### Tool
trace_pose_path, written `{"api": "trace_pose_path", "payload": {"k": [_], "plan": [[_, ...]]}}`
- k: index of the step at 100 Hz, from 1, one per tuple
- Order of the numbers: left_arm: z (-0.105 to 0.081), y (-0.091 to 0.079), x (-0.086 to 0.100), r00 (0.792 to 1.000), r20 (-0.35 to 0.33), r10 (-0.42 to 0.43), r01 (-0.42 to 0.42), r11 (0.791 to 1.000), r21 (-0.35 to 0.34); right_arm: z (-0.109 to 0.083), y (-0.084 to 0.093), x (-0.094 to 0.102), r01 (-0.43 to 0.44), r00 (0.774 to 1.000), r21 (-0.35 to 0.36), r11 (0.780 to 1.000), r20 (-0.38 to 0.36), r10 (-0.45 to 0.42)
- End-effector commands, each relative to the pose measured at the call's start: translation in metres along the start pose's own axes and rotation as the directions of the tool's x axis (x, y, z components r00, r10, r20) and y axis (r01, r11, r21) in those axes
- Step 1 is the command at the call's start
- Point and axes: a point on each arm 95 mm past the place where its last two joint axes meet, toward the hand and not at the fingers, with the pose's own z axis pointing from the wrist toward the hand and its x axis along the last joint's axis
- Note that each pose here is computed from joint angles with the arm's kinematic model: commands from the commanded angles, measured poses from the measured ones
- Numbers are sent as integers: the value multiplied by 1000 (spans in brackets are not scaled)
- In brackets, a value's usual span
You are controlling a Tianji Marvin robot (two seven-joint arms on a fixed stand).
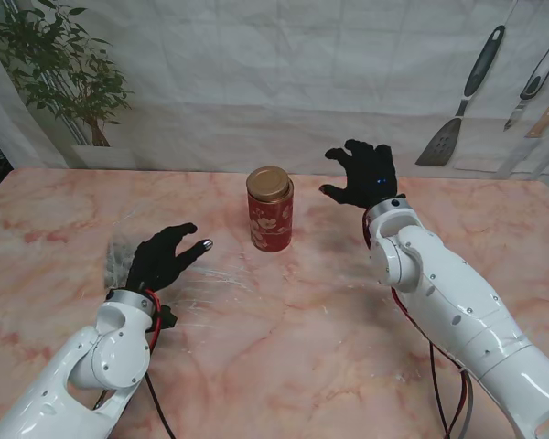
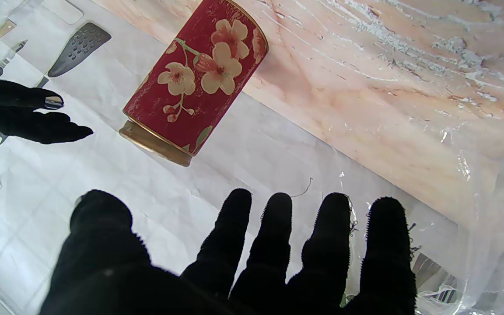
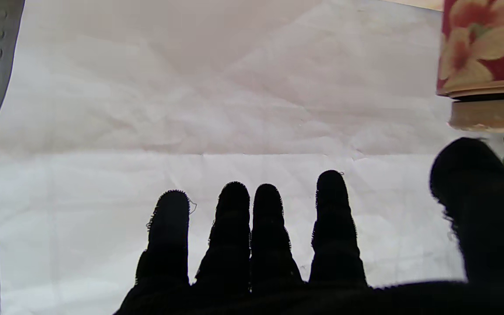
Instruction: Insert tea bags into the tea bag box
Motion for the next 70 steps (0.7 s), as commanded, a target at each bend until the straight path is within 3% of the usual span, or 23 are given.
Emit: {"api": "trace_pose_path", "payload": {"k": [1,38,70], "plan": [[1,-3,2,1000,-12,-5,5,1000,-5,-9,-9,-2,18,1000,31,999,-5,-18],[5,0,1,999,-36,-18,18,1000,-9,-46,-24,-18,-87,996,48,995,9,87],[9,6,-7,998,-59,-31,31,1000,-6,-75,-44,-27,-223,975,46,974,33,222]]}}
